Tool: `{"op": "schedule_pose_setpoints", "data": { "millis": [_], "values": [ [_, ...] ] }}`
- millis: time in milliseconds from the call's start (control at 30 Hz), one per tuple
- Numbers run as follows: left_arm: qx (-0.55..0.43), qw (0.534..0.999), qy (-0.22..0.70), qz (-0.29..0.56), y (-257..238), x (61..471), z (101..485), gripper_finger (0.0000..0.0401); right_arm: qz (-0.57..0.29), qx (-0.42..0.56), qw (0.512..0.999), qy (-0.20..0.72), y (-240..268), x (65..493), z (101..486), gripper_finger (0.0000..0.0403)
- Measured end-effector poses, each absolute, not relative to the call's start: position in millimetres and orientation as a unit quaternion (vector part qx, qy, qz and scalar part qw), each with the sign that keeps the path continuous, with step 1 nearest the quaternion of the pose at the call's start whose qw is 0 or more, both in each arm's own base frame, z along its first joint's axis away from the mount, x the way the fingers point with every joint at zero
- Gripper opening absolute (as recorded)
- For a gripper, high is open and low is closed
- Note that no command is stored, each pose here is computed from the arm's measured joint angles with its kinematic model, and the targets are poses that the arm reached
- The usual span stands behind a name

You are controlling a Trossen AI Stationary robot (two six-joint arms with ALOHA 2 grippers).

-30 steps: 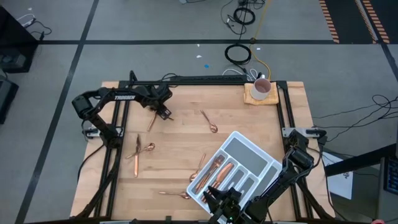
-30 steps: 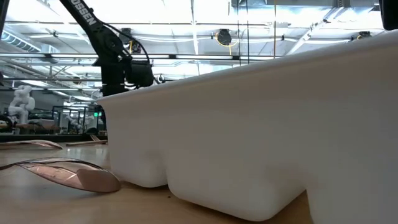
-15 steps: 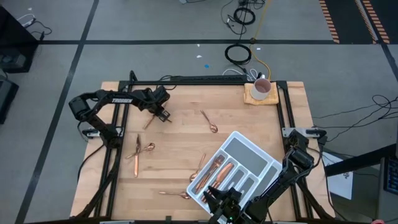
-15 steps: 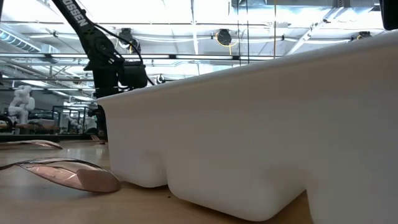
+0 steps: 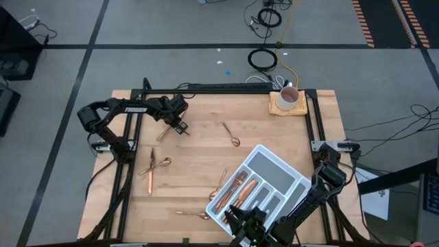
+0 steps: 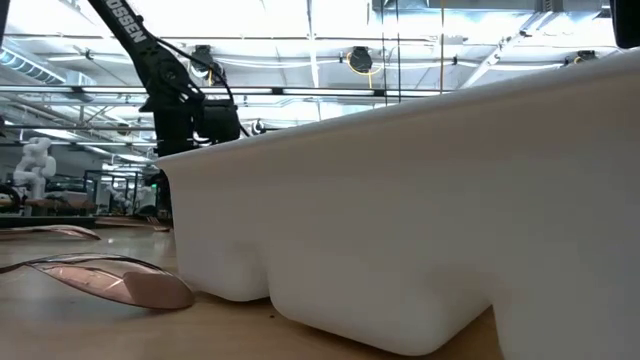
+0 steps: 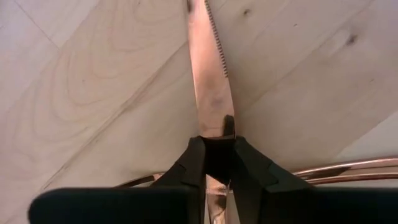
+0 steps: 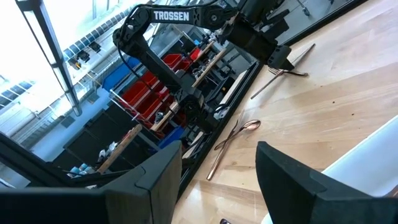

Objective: Sort silverware
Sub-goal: Put the gold knife into the silverware tray

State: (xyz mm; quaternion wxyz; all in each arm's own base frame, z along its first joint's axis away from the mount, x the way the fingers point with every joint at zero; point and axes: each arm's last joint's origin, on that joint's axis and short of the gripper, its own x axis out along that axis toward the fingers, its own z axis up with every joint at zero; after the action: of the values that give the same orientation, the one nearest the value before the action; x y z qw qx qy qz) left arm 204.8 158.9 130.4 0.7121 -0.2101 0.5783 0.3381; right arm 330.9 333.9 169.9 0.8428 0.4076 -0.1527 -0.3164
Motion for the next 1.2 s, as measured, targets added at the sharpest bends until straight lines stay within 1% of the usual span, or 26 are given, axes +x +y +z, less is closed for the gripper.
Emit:
{"op": "schedule_pose_setpoints", "data": {
  "millis": [67,100,133,200,433,567,667,733,833,1000,1133,1200],
  "values": [
    [-0.211,0.717,0.573,0.337,159,206,135,0.0047,-0.316,0.408,0.843,-0.153,334,331,170,0.0192],
    [-0.21,0.719,0.57,0.338,159,206,138,0.0037,-0.316,0.408,0.843,-0.153,334,331,170,0.0192],
    [-0.21,0.723,0.565,0.337,160,207,141,0.0015,-0.316,0.407,0.843,-0.153,334,331,170,0.0192],
    [-0.21,0.728,0.558,0.338,161,208,145,0.0003,-0.317,0.406,0.844,-0.152,334,331,170,0.0192],
    [-0.205,0.735,0.554,0.333,161,214,153,0.0002,-0.317,0.405,0.844,-0.152,334,331,170,0.0192],
    [-0.208,0.735,0.558,0.322,159,216,157,0.0002,-0.314,0.422,0.836,-0.158,334,331,170,0.0191],
    [-0.214,0.737,0.562,0.307,157,219,163,0.0002,-0.311,0.426,0.835,-0.159,335,329,170,0.0185],
    [-0.221,0.747,0.554,0.293,155,223,170,0.0002,-0.309,0.425,0.836,-0.157,338,327,170,0.0178],
    [-0.248,0.775,0.52,0.258,150,229,187,0.0002,-0.298,0.437,0.834,-0.156,345,320,170,0.0166],
    [-0.298,0.826,0.438,0.192,141,237,222,0.0002,-0.277,0.444,0.84,-0.146,360,302,172,0.0145],
    [-0.342,0.848,0.374,0.158,132,241,242,0.0002,-0.259,0.441,0.848,-0.135,370,285,184,0.0131],
    [-0.359,0.856,0.347,0.136,125,246,250,0.0002,-0.253,0.422,0.862,-0.124,375,275,193,0.0126]
  ]
}}
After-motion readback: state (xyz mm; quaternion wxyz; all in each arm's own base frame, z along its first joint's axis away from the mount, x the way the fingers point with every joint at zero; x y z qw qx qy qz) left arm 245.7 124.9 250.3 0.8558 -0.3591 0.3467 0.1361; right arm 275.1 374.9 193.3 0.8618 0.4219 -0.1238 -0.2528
